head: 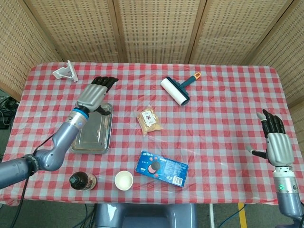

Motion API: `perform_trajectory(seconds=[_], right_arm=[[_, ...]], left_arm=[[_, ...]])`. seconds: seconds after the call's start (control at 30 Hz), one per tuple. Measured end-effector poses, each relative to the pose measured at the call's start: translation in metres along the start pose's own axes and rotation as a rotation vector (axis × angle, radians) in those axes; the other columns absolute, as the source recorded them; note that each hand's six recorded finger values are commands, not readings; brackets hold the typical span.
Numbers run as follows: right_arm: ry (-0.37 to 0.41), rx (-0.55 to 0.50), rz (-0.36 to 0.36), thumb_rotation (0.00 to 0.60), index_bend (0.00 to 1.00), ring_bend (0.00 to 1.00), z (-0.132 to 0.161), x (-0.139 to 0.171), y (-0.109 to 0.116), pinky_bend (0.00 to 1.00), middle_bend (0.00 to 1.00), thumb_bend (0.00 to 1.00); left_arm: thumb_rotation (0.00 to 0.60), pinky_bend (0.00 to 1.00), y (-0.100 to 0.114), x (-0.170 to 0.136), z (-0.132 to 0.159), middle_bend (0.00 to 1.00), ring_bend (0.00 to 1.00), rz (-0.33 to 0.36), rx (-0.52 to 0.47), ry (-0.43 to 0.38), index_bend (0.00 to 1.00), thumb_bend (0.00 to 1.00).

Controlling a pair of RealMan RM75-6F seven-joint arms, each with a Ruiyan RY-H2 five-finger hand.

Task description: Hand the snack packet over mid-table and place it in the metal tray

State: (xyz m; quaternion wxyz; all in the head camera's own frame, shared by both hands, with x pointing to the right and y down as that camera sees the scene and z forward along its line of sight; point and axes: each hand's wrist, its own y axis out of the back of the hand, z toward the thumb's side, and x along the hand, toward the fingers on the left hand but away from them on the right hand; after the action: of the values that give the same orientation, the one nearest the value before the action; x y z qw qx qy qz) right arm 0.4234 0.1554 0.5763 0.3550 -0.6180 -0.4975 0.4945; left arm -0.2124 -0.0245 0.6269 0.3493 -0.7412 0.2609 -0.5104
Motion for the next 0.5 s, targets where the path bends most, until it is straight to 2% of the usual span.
perform_trajectory(seconds=[0.27,0.5], right_arm=[[-0.003,-0.024,-0.015,0.6,0.0,0.0,-0.004,0.002,0.008,0.0,0.0,0.08],[-0.002,-0.041,-0.04,0.6,0.0,0.0,-0.007,0.003,0.016,0.0,0.0,0.08]], left_arm=[[0.6,0.0,-0.041,0.044,0.055,0.0,0.0,-0.136,0.08,-0.063,0.0,0.02],[0.6,0.0,-0.068,0.063,0.085,0.0,0.0,-0.225,0.165,-0.096,0.0,0.02]])
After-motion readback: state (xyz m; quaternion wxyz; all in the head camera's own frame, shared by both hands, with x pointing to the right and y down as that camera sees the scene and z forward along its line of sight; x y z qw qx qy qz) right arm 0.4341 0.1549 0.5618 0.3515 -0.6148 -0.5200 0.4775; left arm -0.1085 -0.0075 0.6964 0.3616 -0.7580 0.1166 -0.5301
